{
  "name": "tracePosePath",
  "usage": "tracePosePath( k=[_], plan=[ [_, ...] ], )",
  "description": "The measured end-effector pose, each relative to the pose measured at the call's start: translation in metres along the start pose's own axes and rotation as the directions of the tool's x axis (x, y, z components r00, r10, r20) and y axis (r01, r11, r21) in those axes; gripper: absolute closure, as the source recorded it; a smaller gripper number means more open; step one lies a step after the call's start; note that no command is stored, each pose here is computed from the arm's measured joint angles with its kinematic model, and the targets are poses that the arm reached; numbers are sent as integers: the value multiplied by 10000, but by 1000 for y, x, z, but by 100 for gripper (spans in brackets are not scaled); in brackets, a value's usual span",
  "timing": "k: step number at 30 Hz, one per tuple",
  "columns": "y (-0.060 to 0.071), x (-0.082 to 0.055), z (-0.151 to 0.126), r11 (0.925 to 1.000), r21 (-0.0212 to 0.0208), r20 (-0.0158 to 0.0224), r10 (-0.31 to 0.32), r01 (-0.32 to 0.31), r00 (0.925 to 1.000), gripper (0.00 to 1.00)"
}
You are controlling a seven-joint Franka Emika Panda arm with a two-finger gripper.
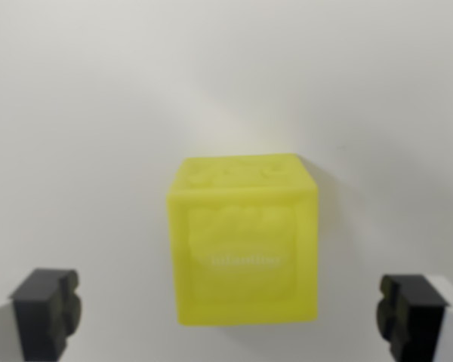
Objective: Pick yellow cube
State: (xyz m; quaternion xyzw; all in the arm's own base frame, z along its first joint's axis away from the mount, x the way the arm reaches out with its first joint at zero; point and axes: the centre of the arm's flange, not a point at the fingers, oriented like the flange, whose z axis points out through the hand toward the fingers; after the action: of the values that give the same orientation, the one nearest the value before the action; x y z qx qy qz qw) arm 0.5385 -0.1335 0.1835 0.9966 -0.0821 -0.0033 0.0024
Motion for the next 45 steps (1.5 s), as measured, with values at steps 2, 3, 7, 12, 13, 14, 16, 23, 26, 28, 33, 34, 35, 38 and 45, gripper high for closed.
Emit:
tracePosePath(
  k=[2, 3, 7, 12, 13, 14, 16, 23, 26, 28, 33, 34, 35, 38, 45],
  plan=[
    [2, 0, 3, 9999, 7, -6, -110, 110, 9999, 0],
    [2, -1, 5, 9999, 11, -8, -163, 163, 9999, 0],
    [6, -1, 12, 9993, 24, -25, -371, 371, 9993, 0],
    [7, -1, 20, 9990, 29, -23, -454, 454, 9990, 0],
    [7, -1, 22, 9989, 29, -26, -458, 458, 9989, 0],
    [7, -1, 24, 9989, 30, -28, -462, 463, 9989, 0],
    [7, -1, 27, 9989, 31, -28, -471, 471, 9989, 0],
    [8, -2, 39, 9987, 35, -30, -499, 499, 9987, 0],
    [8, -2, 44, 9987, 37, -33, -510, 510, 9987, 0],
    [8, -2, 47, 9986, 37, -38, -519, 519, 9986, 0],
    [8, -2, 55, 9985, 41, -39, -539, 539, 9985, 0],
    [8, -2, 57, 9985, 41, -41, -544, 544, 9985, 0],
    [8, -2, 59, 9985, 42, -40, -548, 548, 9985, 0],
    [9, -2, 63, 9984, 44, -40, -560, 560, 9984, 0],
    [9, -2, 66, 9983, 48, -48, -577, 577, 9983, 0]
  ],
)
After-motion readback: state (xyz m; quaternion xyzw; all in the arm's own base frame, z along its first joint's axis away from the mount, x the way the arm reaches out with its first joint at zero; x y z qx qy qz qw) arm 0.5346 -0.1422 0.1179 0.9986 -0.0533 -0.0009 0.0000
